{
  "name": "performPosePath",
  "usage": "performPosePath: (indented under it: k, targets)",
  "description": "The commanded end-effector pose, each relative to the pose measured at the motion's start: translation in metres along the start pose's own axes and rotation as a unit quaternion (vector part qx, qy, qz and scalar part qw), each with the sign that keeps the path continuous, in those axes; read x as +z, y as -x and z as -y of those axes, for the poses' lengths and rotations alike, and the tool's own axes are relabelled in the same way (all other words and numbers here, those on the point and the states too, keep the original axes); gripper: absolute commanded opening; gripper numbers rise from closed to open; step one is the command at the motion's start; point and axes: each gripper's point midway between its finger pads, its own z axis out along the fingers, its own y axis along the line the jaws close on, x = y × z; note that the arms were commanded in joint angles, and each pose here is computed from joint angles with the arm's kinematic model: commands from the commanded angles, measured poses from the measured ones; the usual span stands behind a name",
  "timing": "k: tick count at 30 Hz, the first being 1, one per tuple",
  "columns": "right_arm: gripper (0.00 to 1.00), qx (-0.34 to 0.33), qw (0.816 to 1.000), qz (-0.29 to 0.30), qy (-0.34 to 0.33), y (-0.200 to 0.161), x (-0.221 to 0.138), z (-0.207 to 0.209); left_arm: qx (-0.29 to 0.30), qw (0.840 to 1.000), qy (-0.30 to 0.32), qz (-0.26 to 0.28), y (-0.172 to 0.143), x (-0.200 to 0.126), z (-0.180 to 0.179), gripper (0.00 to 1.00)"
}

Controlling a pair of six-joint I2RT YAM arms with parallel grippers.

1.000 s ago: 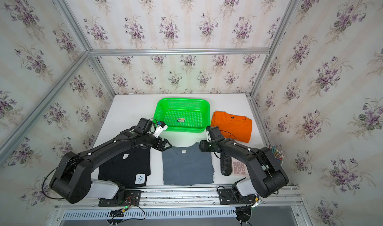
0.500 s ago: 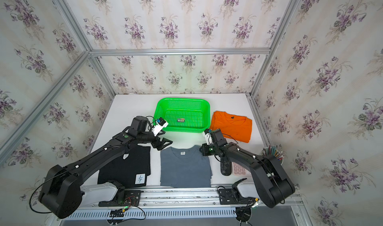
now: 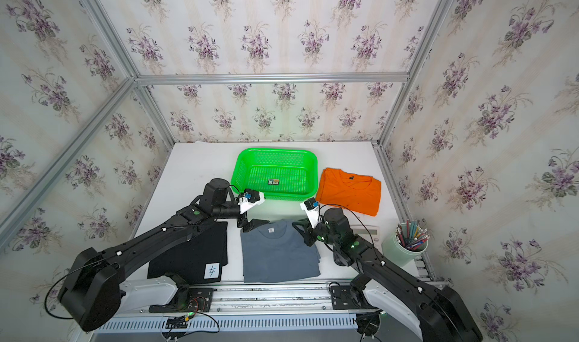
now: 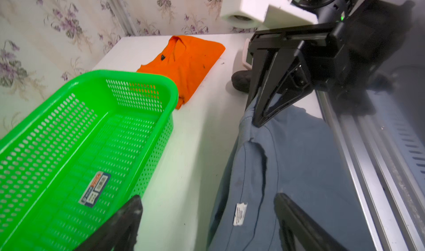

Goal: Put the folded t-shirts into the basket
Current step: Pick up the T-shirt from the center of the board.

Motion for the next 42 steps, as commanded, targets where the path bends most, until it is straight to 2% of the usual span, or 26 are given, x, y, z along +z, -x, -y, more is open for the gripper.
performPosePath:
  k: [1,6,14,15,18,20,22,24,27,30,33,38,40,42]
  targets:
    - [0.02,-0.106,0.991,0.07,0.026,0.035,-0.008,-0.019,0.075,0.996,-0.038,0.028,0.016,0.004,0.011,0.91]
    - [0.0,-0.195,0.975,0.09,0.051,0.043,-0.018,-0.035,0.092,0.992,-0.084,0.032,0.017,0.016,0.023,0.91]
    - [0.0,-0.252,0.963,0.085,0.042,0.05,-0.018,-0.036,0.095,0.989,-0.109,0.013,0.001,0.049,0.025,0.82]
    - [0.0,-0.26,0.961,0.087,0.044,0.051,-0.018,-0.038,0.095,0.989,-0.112,0.012,0.0,0.052,0.025,0.79]
    - [0.0,-0.285,0.953,0.088,0.048,0.051,-0.017,-0.041,0.094,0.988,-0.12,0.01,-0.001,0.059,0.025,0.62]
    - [0.0,-0.289,0.953,0.084,0.048,0.049,-0.016,-0.041,0.099,0.987,-0.126,0.012,0.001,0.06,0.026,0.47]
    - [0.01,-0.288,0.953,0.079,0.049,0.048,-0.015,-0.04,0.113,0.985,-0.132,0.01,0.001,0.06,0.029,0.23]
    - [0.1,-0.282,0.955,0.075,0.044,0.048,-0.014,-0.038,0.131,0.982,-0.139,0.005,0.0,0.058,0.034,0.0]
    - [0.22,-0.271,0.959,0.074,0.044,0.051,-0.015,-0.039,0.152,0.977,-0.146,-0.008,-0.005,0.055,0.04,0.0]
    - [0.44,-0.272,0.958,0.052,0.07,0.045,-0.017,-0.047,0.173,0.975,-0.142,-0.018,-0.01,0.054,0.044,0.0]
    - [0.65,-0.275,0.957,0.002,0.097,0.031,-0.019,-0.053,0.188,0.973,-0.133,-0.024,-0.013,0.054,0.045,0.0]
    - [0.69,-0.287,0.945,-0.097,0.121,0.0,-0.023,-0.051,0.219,0.969,-0.113,-0.022,-0.013,0.051,0.045,0.0]
    - [0.7,-0.291,0.942,-0.117,0.118,-0.002,-0.024,-0.048,0.236,0.966,-0.099,-0.018,-0.011,0.049,0.044,0.0]
    - [0.71,-0.293,0.942,-0.112,0.12,0.001,-0.024,-0.05,0.249,0.964,-0.092,-0.021,-0.011,0.048,0.044,0.0]
